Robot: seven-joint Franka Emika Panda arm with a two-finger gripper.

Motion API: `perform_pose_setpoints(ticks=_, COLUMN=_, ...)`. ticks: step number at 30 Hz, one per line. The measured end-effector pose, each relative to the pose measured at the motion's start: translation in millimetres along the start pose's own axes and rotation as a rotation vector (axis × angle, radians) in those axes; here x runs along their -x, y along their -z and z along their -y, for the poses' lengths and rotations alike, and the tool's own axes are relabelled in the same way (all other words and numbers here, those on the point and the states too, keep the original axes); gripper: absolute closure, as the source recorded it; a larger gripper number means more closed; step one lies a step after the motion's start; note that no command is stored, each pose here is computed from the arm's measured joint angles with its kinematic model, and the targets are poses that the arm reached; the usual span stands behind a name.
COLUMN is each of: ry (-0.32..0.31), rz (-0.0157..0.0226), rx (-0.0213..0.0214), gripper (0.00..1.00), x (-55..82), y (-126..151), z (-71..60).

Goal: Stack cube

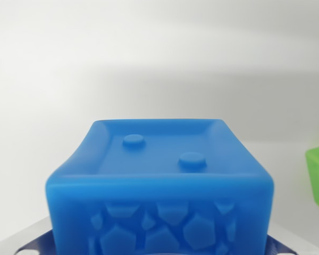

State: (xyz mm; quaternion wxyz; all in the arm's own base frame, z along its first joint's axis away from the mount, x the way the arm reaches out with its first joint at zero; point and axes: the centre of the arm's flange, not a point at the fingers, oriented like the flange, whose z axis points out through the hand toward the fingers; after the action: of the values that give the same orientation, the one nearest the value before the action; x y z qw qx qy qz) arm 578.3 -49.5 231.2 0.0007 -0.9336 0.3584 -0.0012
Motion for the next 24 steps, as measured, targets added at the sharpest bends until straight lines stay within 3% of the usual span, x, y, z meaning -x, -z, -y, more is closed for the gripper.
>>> perform_pose_setpoints(ticks=24, ry=0.1, rz=0.0, rx=0.0007, gripper=1.0, x=-24.5, y=13, z=-38.5)
